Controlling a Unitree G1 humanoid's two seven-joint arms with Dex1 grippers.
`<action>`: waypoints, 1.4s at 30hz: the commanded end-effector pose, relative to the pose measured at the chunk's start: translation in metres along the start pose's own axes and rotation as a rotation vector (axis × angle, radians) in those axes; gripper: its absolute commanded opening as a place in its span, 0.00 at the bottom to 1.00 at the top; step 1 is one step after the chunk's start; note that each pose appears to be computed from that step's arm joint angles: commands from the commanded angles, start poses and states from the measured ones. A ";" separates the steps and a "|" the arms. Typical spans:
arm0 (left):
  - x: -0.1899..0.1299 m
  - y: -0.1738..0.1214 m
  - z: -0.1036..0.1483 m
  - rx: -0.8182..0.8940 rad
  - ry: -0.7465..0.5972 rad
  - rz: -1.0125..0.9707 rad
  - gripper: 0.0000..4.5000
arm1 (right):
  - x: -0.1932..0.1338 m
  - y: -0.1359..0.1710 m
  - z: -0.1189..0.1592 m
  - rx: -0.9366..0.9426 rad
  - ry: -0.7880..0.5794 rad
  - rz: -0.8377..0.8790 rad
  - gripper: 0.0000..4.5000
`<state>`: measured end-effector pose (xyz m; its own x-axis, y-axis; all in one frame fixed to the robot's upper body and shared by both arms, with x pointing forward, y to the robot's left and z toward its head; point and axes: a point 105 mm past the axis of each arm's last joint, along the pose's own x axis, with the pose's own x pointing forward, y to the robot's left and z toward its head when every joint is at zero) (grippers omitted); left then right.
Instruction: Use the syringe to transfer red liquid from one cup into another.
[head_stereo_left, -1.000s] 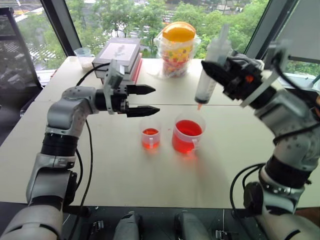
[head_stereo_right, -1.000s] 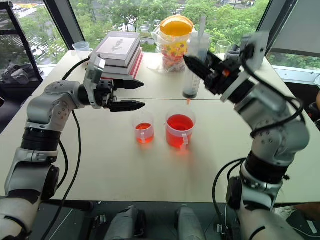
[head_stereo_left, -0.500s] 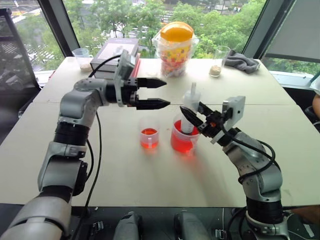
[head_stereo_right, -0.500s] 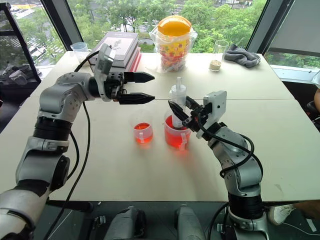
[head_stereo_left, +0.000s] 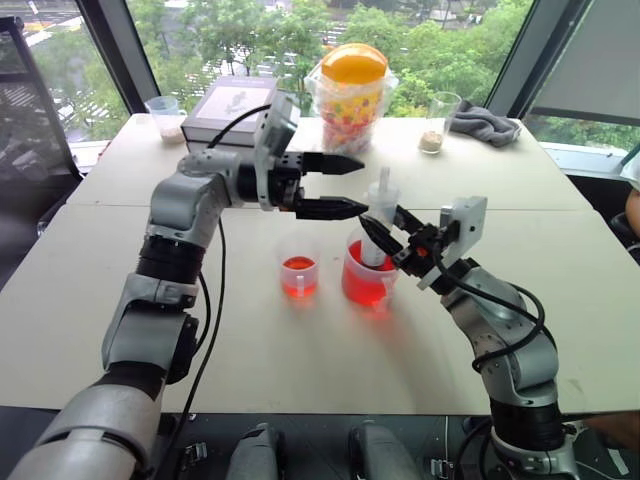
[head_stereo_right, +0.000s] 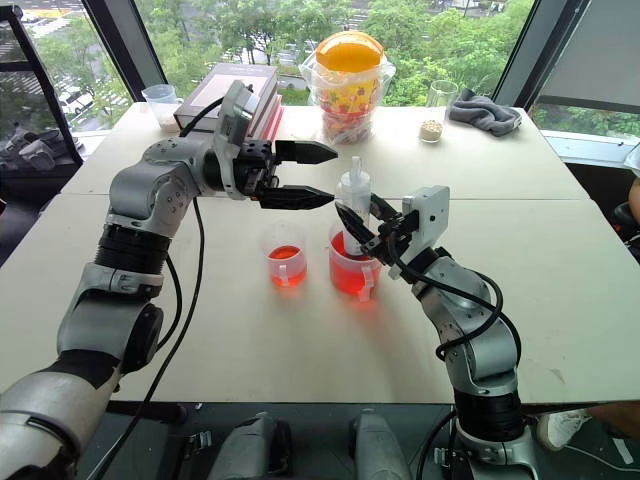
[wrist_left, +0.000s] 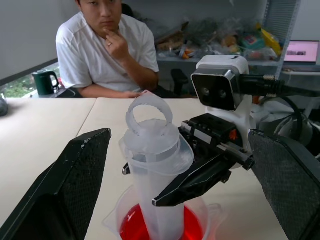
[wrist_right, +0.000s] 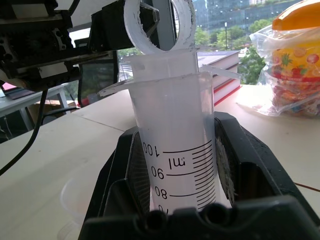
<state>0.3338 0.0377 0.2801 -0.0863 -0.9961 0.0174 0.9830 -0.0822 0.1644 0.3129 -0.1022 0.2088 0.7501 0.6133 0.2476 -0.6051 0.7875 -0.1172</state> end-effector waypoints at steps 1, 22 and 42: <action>0.011 -0.008 0.014 0.042 -0.016 -0.066 1.00 | 0.000 0.002 0.012 -0.036 -0.044 0.009 0.32; 0.040 -0.006 0.013 -0.009 -0.045 -0.121 0.15 | 0.002 0.005 0.009 -0.043 -0.029 0.015 0.32; 0.031 0.014 0.049 0.112 -0.114 -0.015 0.01 | 0.001 0.013 -0.007 0.003 0.053 0.054 0.32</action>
<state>0.3443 0.0043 0.2842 -0.1172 -0.9922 0.0426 0.9866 -0.1114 0.1191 0.3123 -0.0985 0.2104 0.7487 0.6208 0.2326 -0.6079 0.7828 -0.1328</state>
